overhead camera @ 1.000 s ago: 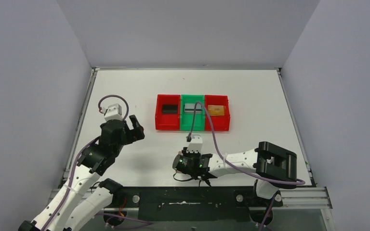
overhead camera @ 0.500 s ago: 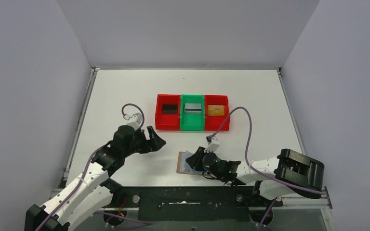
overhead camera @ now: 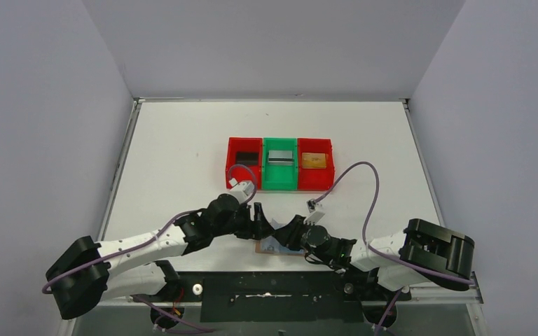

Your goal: Take the credit cards out of the card holder

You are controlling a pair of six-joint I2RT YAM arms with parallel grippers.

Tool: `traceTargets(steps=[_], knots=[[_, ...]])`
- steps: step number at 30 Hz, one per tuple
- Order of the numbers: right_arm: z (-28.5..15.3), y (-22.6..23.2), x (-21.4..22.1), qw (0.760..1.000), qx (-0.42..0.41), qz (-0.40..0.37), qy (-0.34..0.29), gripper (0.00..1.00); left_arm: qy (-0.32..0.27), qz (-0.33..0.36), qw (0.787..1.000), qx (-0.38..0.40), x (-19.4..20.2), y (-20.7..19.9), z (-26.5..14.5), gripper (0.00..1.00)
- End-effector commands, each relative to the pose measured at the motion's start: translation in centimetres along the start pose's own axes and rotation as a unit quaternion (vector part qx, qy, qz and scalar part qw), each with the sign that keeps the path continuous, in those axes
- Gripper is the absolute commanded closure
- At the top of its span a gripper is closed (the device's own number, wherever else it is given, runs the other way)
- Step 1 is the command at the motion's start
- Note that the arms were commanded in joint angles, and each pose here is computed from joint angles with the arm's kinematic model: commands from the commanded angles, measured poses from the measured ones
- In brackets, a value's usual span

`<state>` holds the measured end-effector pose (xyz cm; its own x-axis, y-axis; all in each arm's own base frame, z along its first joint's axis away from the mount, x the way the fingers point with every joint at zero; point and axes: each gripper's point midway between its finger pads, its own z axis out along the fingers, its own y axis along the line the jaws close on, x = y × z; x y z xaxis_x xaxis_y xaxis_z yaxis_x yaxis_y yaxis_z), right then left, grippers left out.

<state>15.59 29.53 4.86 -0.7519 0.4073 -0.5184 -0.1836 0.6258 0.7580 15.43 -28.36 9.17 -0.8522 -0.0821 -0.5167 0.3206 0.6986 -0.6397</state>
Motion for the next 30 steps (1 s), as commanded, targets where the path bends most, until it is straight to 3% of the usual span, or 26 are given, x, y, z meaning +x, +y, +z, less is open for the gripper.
traceTargets(steps=[1,10,26,30], knots=[[-0.3,2.3,-2.2,0.998,-0.044,0.029,-0.042,0.80,-0.033,-0.010,0.998,0.057,-1.1,-2.9,0.9,0.37],[-0.5,2.0,-2.4,0.998,-0.034,0.029,-0.046,0.78,-0.005,-0.013,0.999,0.049,0.6,-2.1,2.1,0.54],[-0.2,2.2,-2.1,0.998,-0.035,0.031,-0.039,0.76,0.027,-0.007,0.997,0.073,2.7,-2.4,3.4,0.71],[-0.6,2.7,-2.5,0.998,-0.047,0.029,-0.042,0.66,0.023,0.004,0.999,0.045,2.4,-1.4,3.7,0.83]])
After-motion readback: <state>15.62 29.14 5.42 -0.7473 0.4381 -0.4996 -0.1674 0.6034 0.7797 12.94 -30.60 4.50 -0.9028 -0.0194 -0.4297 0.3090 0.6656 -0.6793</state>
